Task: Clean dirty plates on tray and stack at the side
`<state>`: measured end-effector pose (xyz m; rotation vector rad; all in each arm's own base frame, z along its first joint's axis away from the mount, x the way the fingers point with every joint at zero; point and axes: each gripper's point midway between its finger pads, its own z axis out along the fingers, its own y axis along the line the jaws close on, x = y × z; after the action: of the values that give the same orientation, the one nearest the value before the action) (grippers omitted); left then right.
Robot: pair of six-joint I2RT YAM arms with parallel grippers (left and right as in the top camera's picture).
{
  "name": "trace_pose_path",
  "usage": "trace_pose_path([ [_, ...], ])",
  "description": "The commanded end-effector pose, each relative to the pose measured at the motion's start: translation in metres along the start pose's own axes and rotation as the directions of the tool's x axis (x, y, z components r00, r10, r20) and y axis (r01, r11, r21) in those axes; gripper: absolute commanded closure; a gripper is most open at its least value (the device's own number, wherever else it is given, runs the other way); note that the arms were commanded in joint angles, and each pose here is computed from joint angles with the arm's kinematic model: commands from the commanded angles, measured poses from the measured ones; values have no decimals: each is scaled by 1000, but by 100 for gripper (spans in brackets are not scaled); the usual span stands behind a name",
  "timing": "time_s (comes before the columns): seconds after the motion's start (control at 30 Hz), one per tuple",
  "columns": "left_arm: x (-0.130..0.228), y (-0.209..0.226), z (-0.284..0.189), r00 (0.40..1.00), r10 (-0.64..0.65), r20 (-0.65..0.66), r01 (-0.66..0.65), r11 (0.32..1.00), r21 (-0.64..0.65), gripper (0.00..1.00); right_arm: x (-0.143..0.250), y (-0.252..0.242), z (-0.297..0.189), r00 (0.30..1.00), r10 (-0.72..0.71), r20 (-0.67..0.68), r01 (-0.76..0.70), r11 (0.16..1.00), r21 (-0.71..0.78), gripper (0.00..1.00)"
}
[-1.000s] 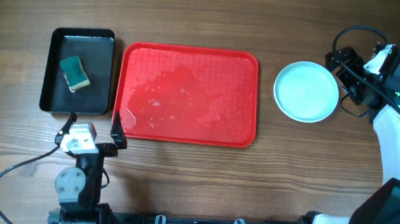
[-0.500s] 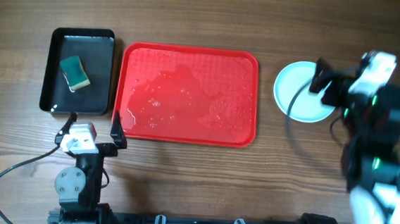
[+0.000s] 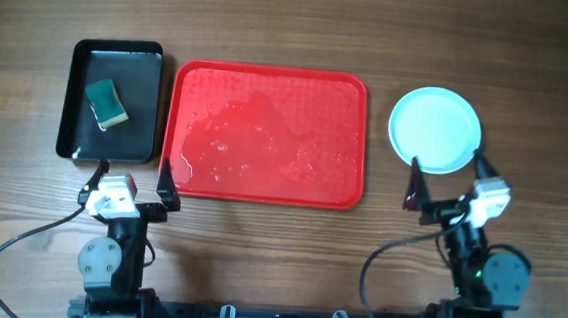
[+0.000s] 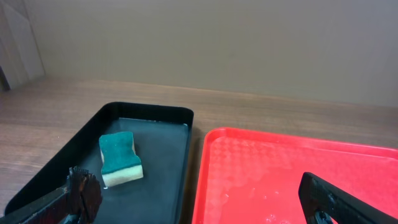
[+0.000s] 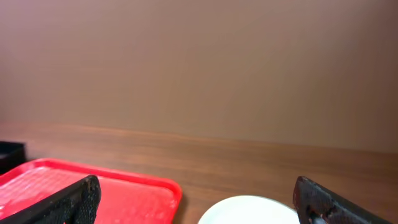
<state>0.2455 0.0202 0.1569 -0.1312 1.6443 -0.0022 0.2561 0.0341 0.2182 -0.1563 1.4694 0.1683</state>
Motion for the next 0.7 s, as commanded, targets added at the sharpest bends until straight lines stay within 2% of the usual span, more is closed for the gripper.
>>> trace_pose_path([
  [0.0, 1, -1, 0, 1000, 8, 2, -8, 1000, 2, 0, 1, 4, -7, 998, -23, 59, 22, 1000, 13, 0],
  [0.27, 1, -1, 0, 1000, 8, 2, -8, 1000, 2, 0, 8, 7, -14, 999, -13, 41, 13, 1000, 16, 0],
  [0.47, 1, -1, 0, 1000, 8, 2, -8, 1000, 2, 0, 38, 21, -16, 997, 10, -81, -15, 998, -65, 0],
  [0.67, 1, -1, 0, 1000, 8, 2, -8, 1000, 2, 0, 38, 21, -16, 997, 9, -81, -15, 998, -65, 0],
])
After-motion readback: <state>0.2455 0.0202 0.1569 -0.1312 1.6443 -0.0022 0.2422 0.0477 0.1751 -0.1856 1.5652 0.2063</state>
